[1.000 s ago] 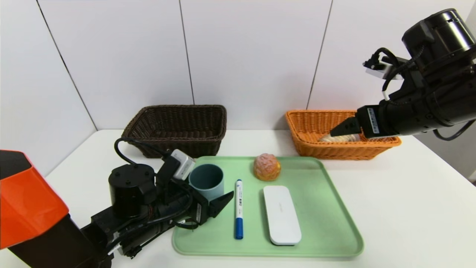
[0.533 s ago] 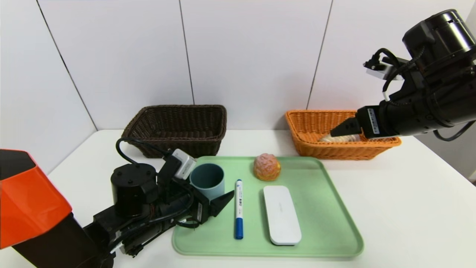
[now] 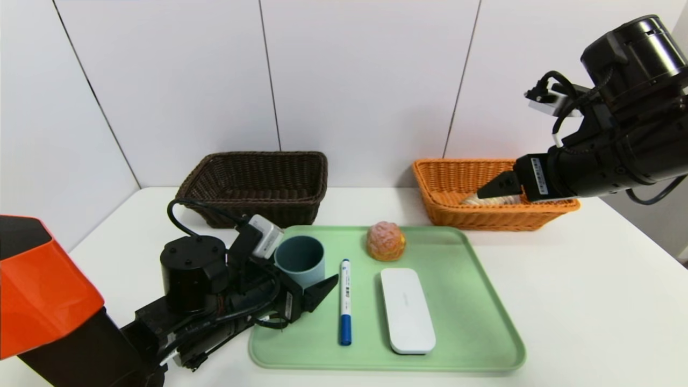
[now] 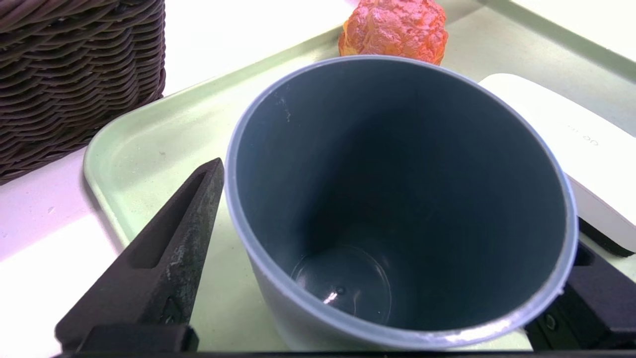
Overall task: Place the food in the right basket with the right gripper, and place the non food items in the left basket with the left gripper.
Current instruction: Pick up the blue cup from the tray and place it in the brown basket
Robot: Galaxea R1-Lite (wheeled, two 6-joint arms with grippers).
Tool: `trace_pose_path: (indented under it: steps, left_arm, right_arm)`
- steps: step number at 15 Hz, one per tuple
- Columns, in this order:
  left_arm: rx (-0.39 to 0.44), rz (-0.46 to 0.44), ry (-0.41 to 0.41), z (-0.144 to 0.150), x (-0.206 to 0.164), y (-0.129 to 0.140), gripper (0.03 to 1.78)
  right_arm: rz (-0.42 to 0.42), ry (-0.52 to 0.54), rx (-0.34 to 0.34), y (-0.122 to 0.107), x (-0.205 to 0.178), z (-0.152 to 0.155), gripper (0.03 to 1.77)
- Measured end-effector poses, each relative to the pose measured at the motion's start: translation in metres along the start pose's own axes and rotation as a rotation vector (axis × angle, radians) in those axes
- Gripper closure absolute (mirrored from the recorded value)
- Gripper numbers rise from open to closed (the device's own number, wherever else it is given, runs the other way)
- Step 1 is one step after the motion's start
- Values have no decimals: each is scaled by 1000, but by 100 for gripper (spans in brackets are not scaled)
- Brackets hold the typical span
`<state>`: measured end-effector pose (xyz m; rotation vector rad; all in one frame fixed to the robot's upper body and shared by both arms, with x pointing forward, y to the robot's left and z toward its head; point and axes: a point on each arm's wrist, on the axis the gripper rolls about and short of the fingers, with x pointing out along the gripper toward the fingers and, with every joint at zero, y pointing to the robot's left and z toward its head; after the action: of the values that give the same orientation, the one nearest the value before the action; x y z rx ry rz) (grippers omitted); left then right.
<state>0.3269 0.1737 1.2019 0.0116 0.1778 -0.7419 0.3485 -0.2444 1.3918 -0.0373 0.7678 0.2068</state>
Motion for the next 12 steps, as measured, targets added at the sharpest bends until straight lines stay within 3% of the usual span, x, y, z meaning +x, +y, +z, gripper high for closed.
trace_pose_path:
  steps: [1,4,12]
  left_arm:
    - [0,0,0,0,0,0,12]
    - [1,0,-7,1,1,0,59]
    - [1,-8,-36,15,-1,-5,64]
  right_arm:
    - [0,0,-1,0,0,0,9]
    - [1,-4,-1,0,-2,0,9]
    - [1,-5,6,-1,-5,-2,9]
